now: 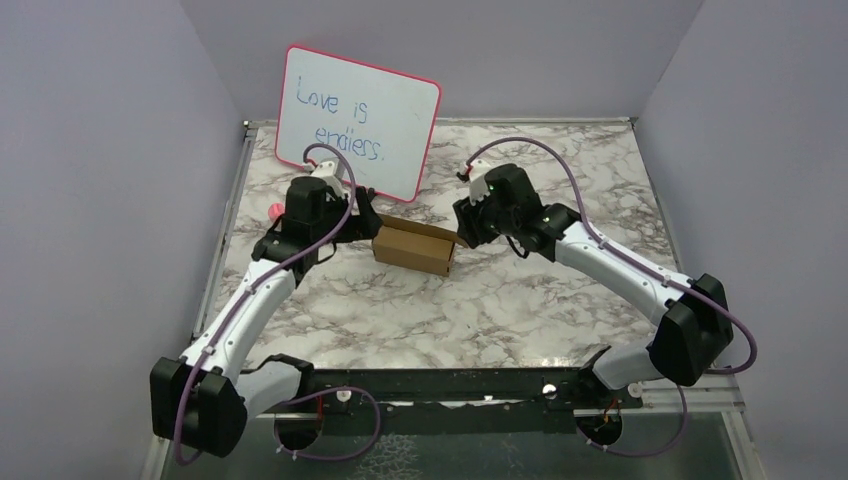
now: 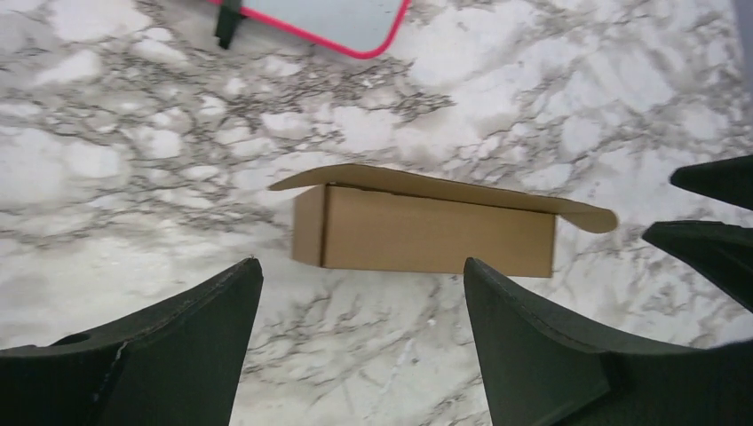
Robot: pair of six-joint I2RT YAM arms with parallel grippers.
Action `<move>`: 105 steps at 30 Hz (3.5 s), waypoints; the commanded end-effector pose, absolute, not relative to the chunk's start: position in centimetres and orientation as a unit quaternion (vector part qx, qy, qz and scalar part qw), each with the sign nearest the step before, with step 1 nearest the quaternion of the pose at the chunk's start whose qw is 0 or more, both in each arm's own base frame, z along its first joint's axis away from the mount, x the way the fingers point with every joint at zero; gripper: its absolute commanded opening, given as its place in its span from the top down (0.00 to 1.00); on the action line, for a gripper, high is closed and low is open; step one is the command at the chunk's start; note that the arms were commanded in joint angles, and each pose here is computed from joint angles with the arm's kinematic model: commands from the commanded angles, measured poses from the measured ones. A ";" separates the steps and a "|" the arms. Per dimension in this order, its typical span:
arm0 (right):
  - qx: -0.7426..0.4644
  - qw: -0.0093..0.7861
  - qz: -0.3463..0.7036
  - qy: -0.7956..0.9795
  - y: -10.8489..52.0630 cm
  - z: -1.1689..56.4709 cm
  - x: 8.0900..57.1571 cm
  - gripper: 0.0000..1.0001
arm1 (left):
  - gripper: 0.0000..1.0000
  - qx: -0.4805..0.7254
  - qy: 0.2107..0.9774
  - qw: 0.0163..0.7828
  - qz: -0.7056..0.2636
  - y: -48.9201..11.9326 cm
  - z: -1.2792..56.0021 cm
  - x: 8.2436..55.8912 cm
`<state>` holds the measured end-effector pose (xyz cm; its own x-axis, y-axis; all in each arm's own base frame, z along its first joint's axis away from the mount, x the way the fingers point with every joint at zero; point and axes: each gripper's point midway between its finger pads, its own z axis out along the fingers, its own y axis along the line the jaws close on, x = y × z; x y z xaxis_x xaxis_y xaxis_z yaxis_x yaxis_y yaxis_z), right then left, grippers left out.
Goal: Fold the paper box
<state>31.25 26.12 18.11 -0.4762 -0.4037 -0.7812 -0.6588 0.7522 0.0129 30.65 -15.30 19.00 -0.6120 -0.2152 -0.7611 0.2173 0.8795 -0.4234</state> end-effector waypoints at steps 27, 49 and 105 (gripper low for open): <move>-0.307 0.393 0.211 0.841 28.2 14.2 30.5 0.64 | 0.19 0.372 0.812 0.416 -0.168 -13.0 18.6 35.3; -0.339 0.389 0.191 0.835 27.8 13.2 30.7 0.86 | 0.31 0.584 0.691 0.375 -0.203 -14.3 17.5 34.6; -0.365 0.406 0.168 0.820 27.5 15.1 31.1 0.89 | 0.85 0.616 0.612 0.395 -0.299 -16.8 15.5 39.6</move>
